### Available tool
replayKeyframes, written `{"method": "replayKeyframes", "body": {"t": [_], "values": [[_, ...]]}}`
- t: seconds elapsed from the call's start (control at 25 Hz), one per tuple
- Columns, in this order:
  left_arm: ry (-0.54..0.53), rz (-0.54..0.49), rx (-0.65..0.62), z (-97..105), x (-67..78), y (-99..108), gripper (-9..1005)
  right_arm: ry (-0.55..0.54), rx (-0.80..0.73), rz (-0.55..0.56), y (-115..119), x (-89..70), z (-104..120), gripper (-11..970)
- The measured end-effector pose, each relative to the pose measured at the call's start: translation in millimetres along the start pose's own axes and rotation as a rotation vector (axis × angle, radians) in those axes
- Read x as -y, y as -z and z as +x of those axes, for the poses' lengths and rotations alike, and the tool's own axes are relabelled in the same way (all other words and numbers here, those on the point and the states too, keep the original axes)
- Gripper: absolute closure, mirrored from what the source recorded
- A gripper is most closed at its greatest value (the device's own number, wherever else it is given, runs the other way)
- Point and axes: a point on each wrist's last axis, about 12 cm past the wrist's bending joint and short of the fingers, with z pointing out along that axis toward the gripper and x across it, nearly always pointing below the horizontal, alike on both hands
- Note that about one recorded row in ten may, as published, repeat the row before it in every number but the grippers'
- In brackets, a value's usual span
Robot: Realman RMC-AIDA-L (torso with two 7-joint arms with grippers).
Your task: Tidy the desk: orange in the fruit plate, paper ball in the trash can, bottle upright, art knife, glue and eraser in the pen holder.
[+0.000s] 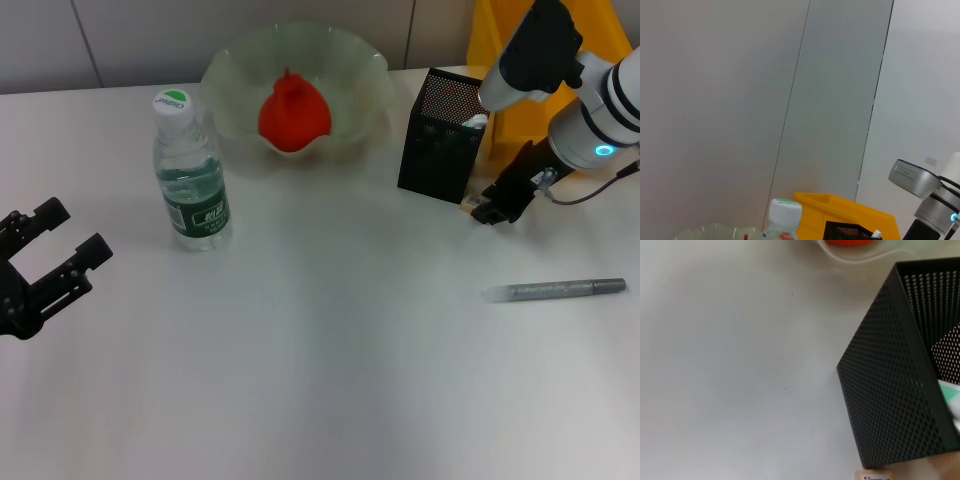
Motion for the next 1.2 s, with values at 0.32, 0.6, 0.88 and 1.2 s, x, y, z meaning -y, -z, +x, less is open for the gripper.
{"method": "replayKeyframes", "body": {"t": [0.32,0.6,0.88,1.2], "values": [[0.002,0.004,0.003,0,0.8,1,257,0.0,0.011,-0.018,-2,-7.9,1,689],[0.007,0.007,0.005,0,1.9,2,257,-0.026,0.057,-0.056,13,-26.2,6,683],[0.004,0.019,0.011,-1,2.3,1,257,-0.062,0.154,-0.129,48,-42.1,4,678],[0.0,0.031,0.017,-3,3.2,1,257,-0.059,0.29,-0.157,78,-48.2,-9,671]]}}
